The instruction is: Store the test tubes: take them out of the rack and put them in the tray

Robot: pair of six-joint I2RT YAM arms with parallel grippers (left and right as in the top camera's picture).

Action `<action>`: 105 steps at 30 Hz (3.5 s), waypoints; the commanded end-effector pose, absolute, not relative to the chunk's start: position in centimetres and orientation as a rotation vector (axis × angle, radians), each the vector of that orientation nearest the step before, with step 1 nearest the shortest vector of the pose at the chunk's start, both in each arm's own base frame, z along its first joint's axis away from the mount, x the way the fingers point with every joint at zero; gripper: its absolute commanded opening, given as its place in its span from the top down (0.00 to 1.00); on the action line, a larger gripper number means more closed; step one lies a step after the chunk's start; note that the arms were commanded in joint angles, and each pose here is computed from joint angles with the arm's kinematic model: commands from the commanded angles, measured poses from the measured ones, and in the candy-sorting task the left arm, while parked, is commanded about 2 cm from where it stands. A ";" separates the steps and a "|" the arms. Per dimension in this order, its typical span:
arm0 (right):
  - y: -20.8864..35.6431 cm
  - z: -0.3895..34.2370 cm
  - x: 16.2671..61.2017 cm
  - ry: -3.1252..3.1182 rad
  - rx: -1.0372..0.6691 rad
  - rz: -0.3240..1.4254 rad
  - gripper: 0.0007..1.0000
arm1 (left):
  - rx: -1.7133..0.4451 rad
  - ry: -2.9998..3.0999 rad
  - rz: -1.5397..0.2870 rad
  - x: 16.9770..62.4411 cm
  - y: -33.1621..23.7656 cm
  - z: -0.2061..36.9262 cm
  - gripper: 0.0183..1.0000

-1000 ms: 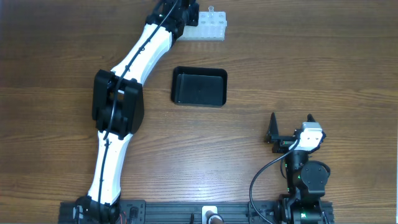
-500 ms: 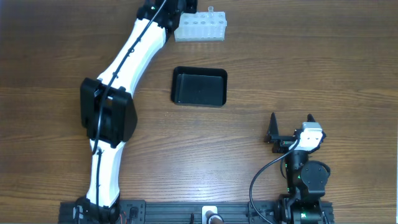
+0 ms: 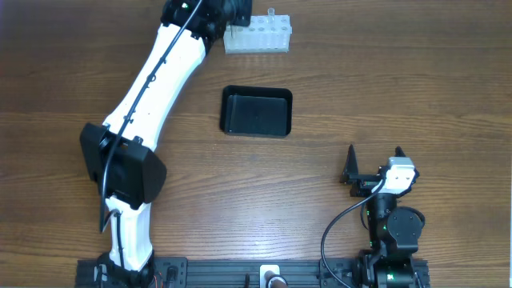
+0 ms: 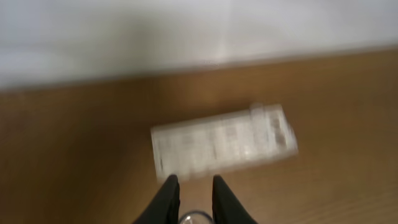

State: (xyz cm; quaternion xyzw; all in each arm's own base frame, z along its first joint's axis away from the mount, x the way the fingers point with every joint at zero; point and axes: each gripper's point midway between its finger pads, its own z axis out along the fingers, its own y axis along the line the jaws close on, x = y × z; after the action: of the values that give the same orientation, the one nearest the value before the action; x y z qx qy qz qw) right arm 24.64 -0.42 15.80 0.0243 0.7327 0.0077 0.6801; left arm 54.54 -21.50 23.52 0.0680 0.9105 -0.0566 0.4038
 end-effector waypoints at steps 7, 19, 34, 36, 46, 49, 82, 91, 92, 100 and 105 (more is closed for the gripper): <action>-0.4 15.7 24.6 1.644 0.052 0.018 0.01 | 0.125 2.696 -0.344 44.7 -23.4 20.5 0.95; -0.4 15.7 24.6 1.644 0.052 0.018 0.01 | 0.047 2.950 -0.352 41.4 -22.2 16.3 0.92; -0.4 15.7 24.6 1.644 0.052 0.018 0.01 | 0.082 2.990 -0.267 44.0 -22.8 9.6 0.93; -0.4 15.7 24.6 1.644 0.052 0.018 0.01 | 0.080 3.004 -0.261 44.1 -22.8 8.7 0.93; -0.4 15.7 24.6 1.644 0.052 0.018 0.01 | 0.078 3.061 -0.230 44.0 -22.8 5.5 0.93; -0.4 15.7 24.6 1.644 0.052 0.018 0.01 | 0.077 3.076 -0.221 43.9 -22.8 4.7 0.93; -0.4 15.7 24.6 1.644 0.052 0.018 0.01 | 0.098 3.086 -0.216 44.4 -23.8 1.7 0.73; -0.4 15.7 24.6 1.644 0.052 0.018 0.01 | 0.138 2.944 -0.299 44.6 -25.2 8.9 0.71; -0.4 15.7 24.6 1.644 0.052 0.018 0.01 | 0.138 2.924 -0.304 44.7 -25.1 9.9 0.71; -0.4 15.7 24.6 1.644 0.052 0.018 0.01 | 0.105 2.719 -0.242 45.1 -23.0 18.7 0.64; -0.4 15.7 24.6 1.644 0.052 0.018 0.01 | 0.077 2.637 -0.189 44.2 -21.2 23.0 0.56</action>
State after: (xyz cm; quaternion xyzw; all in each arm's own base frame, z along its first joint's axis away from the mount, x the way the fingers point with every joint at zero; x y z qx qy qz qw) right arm 24.64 -0.42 15.80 0.0242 0.7327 0.0074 0.6801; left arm 44.36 -22.90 19.84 0.0335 0.9735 -0.0938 0.2061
